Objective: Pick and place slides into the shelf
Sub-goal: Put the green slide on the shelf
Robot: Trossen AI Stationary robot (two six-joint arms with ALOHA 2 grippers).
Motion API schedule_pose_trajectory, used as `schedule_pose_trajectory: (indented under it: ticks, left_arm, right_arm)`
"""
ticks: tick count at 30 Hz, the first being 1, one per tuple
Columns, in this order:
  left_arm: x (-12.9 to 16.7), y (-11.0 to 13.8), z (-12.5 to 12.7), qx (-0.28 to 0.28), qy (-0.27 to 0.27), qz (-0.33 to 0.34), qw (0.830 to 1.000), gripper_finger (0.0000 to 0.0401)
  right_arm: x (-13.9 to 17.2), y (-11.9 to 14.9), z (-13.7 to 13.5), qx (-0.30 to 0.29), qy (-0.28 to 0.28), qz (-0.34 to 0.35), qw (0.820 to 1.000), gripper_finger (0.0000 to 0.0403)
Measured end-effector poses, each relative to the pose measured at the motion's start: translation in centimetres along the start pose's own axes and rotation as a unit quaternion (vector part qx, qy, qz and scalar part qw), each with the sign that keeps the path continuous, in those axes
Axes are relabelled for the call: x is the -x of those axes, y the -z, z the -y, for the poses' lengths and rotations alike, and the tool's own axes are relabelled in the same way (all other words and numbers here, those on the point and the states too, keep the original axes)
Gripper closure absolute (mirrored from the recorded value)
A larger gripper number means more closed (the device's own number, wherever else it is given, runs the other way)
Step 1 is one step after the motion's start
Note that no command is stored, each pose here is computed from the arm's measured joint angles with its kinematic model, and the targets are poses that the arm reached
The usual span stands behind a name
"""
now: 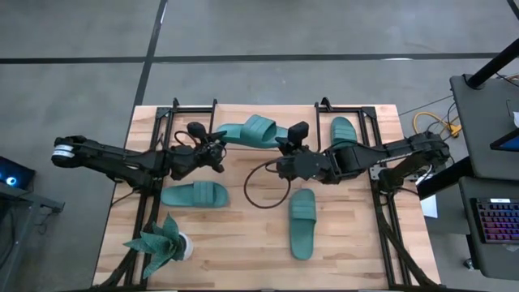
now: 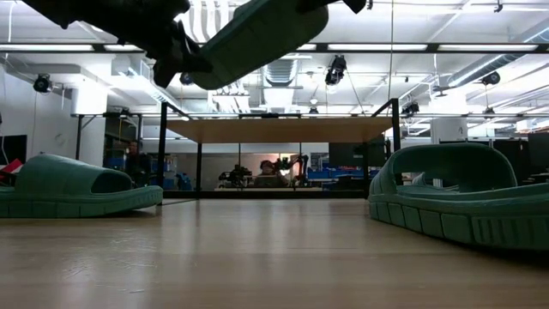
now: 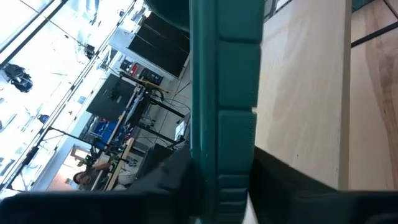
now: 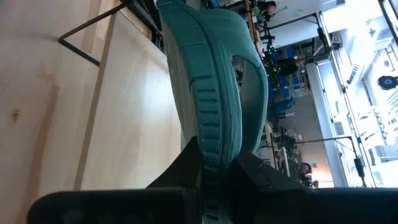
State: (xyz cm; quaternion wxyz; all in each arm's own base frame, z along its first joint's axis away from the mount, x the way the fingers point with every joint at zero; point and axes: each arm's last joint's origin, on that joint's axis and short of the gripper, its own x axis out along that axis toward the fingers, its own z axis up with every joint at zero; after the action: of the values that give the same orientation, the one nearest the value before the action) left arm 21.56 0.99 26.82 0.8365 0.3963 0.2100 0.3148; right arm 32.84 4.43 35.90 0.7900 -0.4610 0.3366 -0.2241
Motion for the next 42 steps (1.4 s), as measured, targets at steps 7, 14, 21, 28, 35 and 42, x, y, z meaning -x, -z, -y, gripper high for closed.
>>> schedule_pose_trajectory:
  ticks: [7,14,21,28,35,42]
  left_arm:
    - [0.6,0.2,-0.5,0.014,0.022,0.031,0.999,0.0152]
    - [2.5,0.8,-2.5,0.048,0.022,0.077,0.996,0.0124]
    - [4.5,1.6,-3.8,0.082,0.08,0.143,0.983,0.0123]
    - [5.7,2.2,-4.9,0.1,0.072,0.155,0.98,0.0123]
    - [6.4,2.7,-5.2,0.109,0.077,0.178,0.975,0.0122]
    - [6.7,3.3,-4.9,0.11,0.091,0.201,0.969,0.0122]
  right_arm:
    - [0.1,0.1,0.1,-0.016,0.0,0.0,1.0,0.037]
    - [0.7,1.0,0.5,-0.024,0.002,0.003,1.0,0.037]
    - [1.8,2.7,0.3,-0.056,-0.026,0.055,0.997,0.037]
    - [2.6,4.8,-0.7,-0.06,-0.014,0.17,0.984,0.037]
    - [2.4,8.0,-2.0,-0.078,0.01,0.282,0.956,0.037]
    - [1.2,9.7,-2.3,-0.085,-0.043,0.367,0.925,0.037]
